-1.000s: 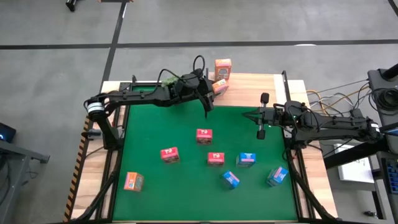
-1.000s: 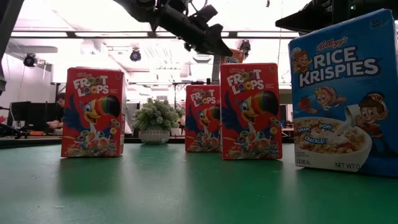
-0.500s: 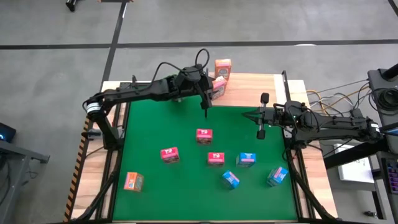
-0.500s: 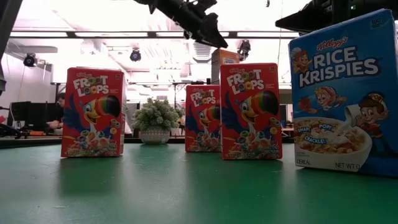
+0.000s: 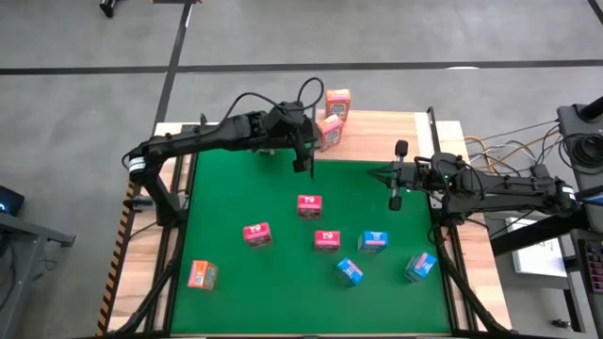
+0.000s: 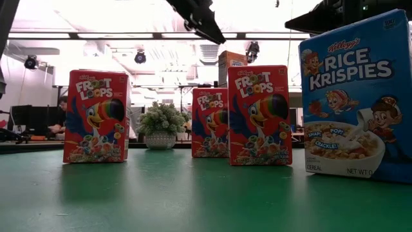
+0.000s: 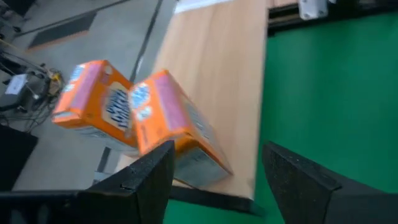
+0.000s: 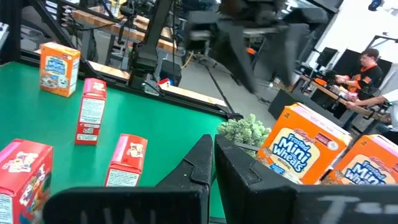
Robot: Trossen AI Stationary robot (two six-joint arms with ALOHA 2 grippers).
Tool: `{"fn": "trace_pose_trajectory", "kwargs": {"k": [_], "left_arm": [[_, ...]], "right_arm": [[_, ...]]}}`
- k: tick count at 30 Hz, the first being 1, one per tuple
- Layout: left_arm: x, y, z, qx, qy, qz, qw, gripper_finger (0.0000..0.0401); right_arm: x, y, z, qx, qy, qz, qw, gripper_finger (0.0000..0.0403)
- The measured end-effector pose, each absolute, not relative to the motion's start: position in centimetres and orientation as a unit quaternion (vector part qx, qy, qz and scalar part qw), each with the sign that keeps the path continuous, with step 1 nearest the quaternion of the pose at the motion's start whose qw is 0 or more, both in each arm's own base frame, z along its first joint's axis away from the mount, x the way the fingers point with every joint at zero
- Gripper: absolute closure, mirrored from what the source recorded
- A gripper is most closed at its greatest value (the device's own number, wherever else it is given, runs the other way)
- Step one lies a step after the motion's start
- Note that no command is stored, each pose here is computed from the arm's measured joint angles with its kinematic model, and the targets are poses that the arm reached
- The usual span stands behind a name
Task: Stack cereal on shelf
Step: Put the top orange cereal box on the shelf
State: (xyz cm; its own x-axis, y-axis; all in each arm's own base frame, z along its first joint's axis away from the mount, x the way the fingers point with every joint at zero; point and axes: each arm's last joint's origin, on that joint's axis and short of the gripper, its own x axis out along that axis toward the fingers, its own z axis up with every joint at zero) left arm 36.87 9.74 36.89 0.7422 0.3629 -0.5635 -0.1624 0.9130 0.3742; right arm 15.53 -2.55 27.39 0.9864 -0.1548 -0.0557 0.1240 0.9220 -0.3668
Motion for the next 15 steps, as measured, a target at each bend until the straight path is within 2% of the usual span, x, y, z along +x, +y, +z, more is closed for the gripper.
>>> {"fn": "trace_pose_trajectory", "kwargs": {"k": [8, 15], "left_arm": [[34.9, 7.8, 37.5, 0.169, 0.379, 0.105, 0.904, 0.0231], [36.7, 8.6, 34.9, 0.173, 0.375, 0.113, 0.904, 0.032]], "right_arm": [[15.5, -2.8, 27.4, -0.19, 0.051, -0.115, 0.974, 0.0394], [15.5, -2.8, 27.4, -0.205, 0.052, -0.114, 0.971, 0.0394]]}}
